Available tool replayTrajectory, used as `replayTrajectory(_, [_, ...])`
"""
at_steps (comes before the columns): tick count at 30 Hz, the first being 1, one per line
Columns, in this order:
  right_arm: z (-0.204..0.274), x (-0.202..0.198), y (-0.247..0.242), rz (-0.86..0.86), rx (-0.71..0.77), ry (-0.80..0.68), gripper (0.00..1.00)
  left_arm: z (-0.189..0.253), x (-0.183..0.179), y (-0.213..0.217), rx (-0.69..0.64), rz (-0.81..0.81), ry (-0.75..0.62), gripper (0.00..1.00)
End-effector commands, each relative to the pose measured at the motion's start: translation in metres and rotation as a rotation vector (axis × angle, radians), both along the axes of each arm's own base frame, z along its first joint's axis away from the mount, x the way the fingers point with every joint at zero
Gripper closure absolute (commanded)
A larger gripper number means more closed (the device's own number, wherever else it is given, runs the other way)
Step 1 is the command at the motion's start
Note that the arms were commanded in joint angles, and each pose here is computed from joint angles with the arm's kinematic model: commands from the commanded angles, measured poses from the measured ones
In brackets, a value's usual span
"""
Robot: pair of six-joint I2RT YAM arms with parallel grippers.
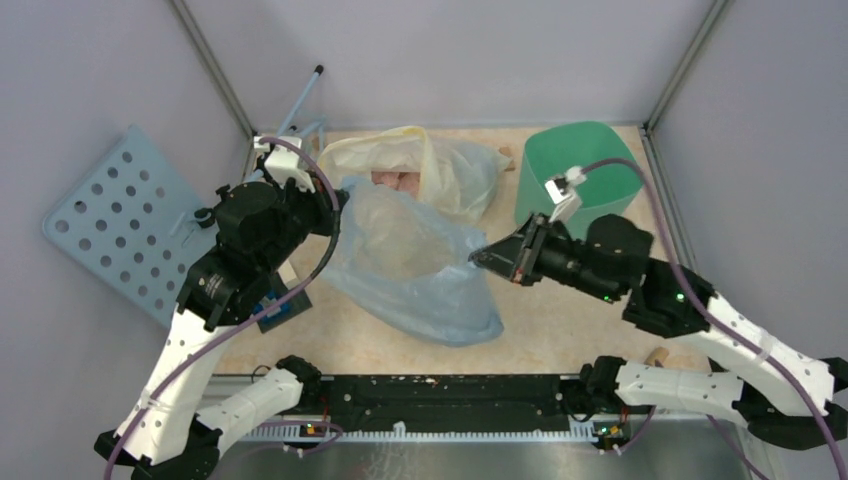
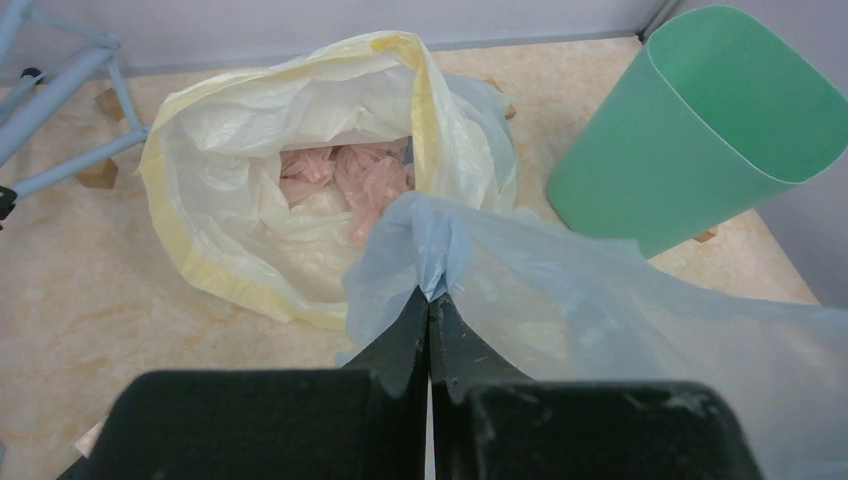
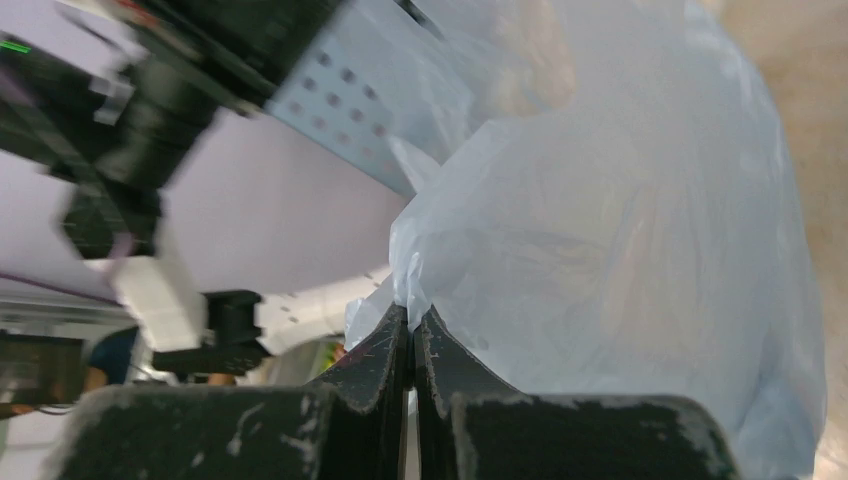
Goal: Put the trash bags into the trash bin
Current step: Unfold the trash bag at the center of the board.
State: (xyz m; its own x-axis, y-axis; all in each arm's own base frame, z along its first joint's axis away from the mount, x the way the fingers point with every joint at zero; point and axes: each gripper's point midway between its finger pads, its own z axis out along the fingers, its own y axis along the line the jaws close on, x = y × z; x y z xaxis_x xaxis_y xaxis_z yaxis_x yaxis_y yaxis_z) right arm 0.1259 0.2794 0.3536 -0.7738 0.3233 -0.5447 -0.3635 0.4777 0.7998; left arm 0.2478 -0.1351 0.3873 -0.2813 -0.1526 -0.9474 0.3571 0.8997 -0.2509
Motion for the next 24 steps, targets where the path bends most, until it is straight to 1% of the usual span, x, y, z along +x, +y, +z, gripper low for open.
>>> replayTrajectory(1, [0.105, 0.004, -0.044, -0.128, 0.237, -0.172, 1.0, 0.001, 0.007, 0.017, 0.031, 0.091, -0.028, 1.0])
replayTrajectory(4, [0.106, 0.017, -0.069, -0.255, 0.216, -0.209, 1.0, -0.007, 0.009, 0.02, 0.04, 0.109, -0.019, 1.0])
replayTrajectory(7, [0.088, 0.032, -0.088, -0.373, 0.134, -0.224, 1.0, -0.008, 0.01, 0.017, 0.034, 0.101, -0.02, 1.0])
replayTrajectory(10, [0.067, 0.044, -0.1, -0.451, 0.037, -0.237, 1.0, -0.003, 0.013, 0.017, 0.027, 0.111, -0.027, 1.0])
replayTrajectory(13, [0.043, 0.052, -0.093, -0.464, -0.018, -0.229, 1.0, 0.008, 0.012, 0.013, -0.013, 0.096, -0.051, 1.0])
replayTrajectory(16, [0.027, 0.052, -0.064, -0.38, -0.041, -0.205, 1.0, 0.023, 0.007, 0.001, -0.074, 0.031, -0.097, 1.0])
replayTrajectory(18, [0.045, 0.053, -0.056, -0.357, -0.036, -0.223, 1.0, 0.029, 0.005, -0.005, -0.097, -0.003, -0.111, 1.0])
replayTrajectory(20, [0.08, 0.051, -0.055, -0.342, 0.003, -0.263, 1.0, 0.027, 0.006, -0.006, -0.095, -0.005, -0.098, 0.99])
replayTrajectory(22, [0.105, 0.051, -0.055, -0.34, 0.041, -0.295, 1.0, 0.02, 0.011, -0.002, -0.075, 0.028, -0.08, 0.98])
replayTrajectory(24, [0.111, 0.052, -0.053, -0.347, 0.057, -0.296, 1.0, 0.01, 0.018, 0.003, -0.052, 0.072, -0.06, 0.97])
